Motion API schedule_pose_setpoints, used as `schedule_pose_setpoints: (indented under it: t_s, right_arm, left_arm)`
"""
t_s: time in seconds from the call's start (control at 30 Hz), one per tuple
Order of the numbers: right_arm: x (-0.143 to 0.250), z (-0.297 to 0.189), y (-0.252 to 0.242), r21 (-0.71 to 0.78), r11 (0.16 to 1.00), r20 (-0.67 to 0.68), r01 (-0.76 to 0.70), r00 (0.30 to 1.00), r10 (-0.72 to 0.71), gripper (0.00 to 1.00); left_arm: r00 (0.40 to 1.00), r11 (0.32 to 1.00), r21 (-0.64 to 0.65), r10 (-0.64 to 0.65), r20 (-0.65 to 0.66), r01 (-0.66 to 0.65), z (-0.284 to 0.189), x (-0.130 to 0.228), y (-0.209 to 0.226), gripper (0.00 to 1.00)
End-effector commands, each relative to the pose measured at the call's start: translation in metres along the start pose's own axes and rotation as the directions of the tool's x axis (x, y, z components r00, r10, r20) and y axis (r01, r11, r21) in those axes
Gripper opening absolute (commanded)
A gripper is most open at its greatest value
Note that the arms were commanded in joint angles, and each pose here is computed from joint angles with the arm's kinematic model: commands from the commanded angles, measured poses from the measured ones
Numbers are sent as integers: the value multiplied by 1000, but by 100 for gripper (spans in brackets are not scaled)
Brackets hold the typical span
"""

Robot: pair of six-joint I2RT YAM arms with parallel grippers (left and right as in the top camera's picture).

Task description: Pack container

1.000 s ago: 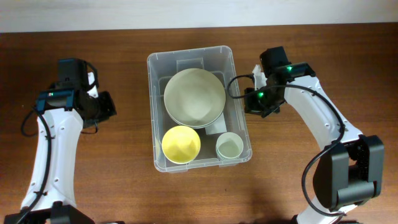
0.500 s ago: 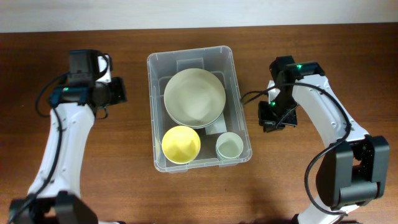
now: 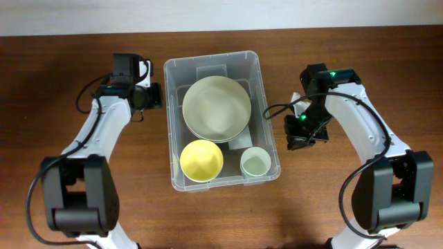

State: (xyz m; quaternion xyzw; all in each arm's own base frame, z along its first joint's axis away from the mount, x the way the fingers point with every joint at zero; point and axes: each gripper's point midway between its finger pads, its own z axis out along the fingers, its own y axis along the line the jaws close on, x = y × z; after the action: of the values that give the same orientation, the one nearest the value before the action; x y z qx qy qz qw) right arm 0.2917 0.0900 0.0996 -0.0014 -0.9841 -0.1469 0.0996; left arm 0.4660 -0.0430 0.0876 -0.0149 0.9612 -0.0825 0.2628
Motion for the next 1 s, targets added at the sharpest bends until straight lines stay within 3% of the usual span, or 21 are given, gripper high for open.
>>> schedule_pose_setpoints:
  t_s: [0.0,0.53,0.97]
  right_arm:
    - [-1,-4,12,-59,997,5,52,999,-52,5]
    - [15,-3,48,-200,949,-17,244,968,-252,8]
    - [16,-1,52,-198,945,-20,259,963,-268,8]
  left_arm:
    - [999,998,45,35,25,-37,2,-9,-15,0]
    - [993,991,123,48,107,-61,-16,-43,-35,0]
    - [990,975,206,56,126,-82,-19,-47,-50,0]
